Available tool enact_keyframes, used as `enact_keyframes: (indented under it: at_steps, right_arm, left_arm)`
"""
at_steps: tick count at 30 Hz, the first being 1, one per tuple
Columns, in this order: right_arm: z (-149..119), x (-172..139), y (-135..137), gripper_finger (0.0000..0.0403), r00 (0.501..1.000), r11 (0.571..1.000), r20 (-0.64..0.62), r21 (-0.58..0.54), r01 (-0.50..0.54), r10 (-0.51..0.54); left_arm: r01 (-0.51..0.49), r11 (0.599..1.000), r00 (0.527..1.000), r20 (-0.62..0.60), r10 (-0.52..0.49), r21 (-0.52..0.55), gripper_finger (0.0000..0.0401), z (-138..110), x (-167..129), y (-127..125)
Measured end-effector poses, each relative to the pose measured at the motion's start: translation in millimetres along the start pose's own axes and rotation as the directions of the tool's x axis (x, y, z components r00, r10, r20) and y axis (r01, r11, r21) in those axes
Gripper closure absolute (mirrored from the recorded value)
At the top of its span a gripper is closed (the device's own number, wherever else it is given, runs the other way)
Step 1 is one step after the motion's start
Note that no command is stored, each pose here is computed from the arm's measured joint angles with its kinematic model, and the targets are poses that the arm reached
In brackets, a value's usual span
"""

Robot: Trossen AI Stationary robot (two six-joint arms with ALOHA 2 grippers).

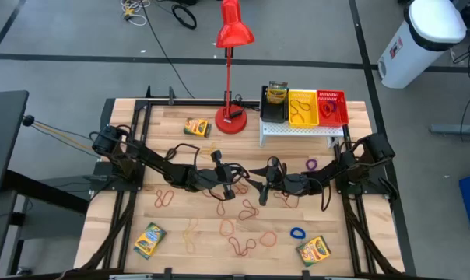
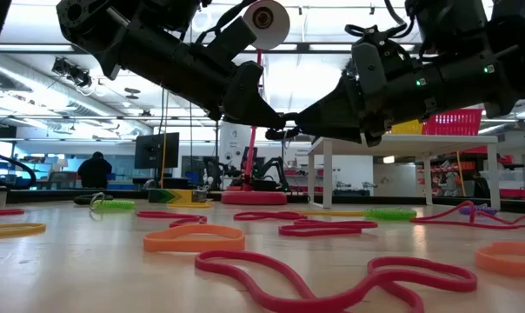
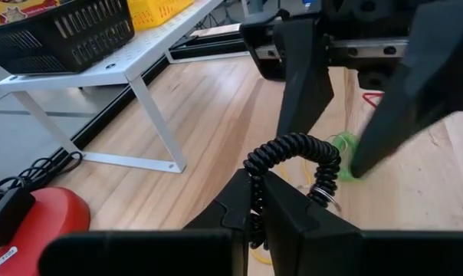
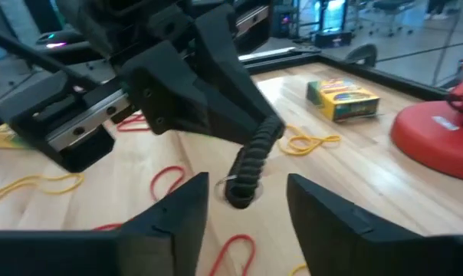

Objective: Pick & Place Office Desk Supplies
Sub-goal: Put the bottom black spring keychain into the red bin

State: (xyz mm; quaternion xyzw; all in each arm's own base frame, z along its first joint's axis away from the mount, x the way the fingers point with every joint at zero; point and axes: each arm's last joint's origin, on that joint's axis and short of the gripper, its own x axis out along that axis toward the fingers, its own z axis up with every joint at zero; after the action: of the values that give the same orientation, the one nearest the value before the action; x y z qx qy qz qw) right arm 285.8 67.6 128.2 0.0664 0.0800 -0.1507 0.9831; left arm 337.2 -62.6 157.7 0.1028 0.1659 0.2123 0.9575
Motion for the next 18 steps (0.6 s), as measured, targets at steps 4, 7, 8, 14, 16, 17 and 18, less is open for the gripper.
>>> enact_keyframes:
  at_steps: [4, 7, 8, 14, 16, 17, 18]
  right_arm:
    - [0.0, -0.1, 0.2, 0.0287, 1.0, 1.0, 0.001, -0.006, 0.001, -0.001]
    - [-0.2, -0.1, 0.1, 0.0336, 1.0, 1.0, -0.001, -0.018, 0.002, -0.002]
    - [-0.2, -0.1, 0.1, 0.035, 1.0, 1.0, -0.002, -0.02, 0.002, -0.002]
    - [-0.3, -0.1, 0.2, 0.0392, 1.0, 1.0, -0.003, -0.025, -0.003, 0.002]
    - [-0.3, -0.1, 0.3, 0.0388, 1.0, 1.0, -0.003, -0.025, -0.003, 0.003]
    - [-0.3, -0.1, 0.2, 0.0384, 1.0, 1.0, -0.003, -0.025, -0.003, 0.003]
    - [-0.2, -0.1, 0.2, 0.0381, 1.0, 1.0, -0.003, -0.025, -0.003, 0.003]
  left_arm:
    - [0.001, 1.0, 1.0, 0.0, -0.001, 0.0, 0.0374, 0.0, -0.1, -0.1]
    - [0.001, 1.0, 1.0, 0.0, -0.001, 0.0, 0.0371, 0.0, -0.1, -0.1]
    - [0.004, 1.0, 1.0, 0.0, -0.004, 0.0, 0.037, 0.0, -0.1, -0.2]
    - [0.021, 1.0, 1.0, 0.003, -0.021, 0.001, 0.0359, 0.2, -1.3, -2.1]
    - [0.028, 1.0, 1.0, 0.004, -0.028, 0.003, 0.0352, 0.3, -2.4, -3.8]
    - [0.031, 1.0, 1.0, 0.005, -0.031, 0.006, 0.0347, 0.3, -3.0, -4.6]
    - [0.036, 0.999, 0.999, 0.006, -0.036, 0.016, 0.0341, 0.4, -4.3, -6.2]
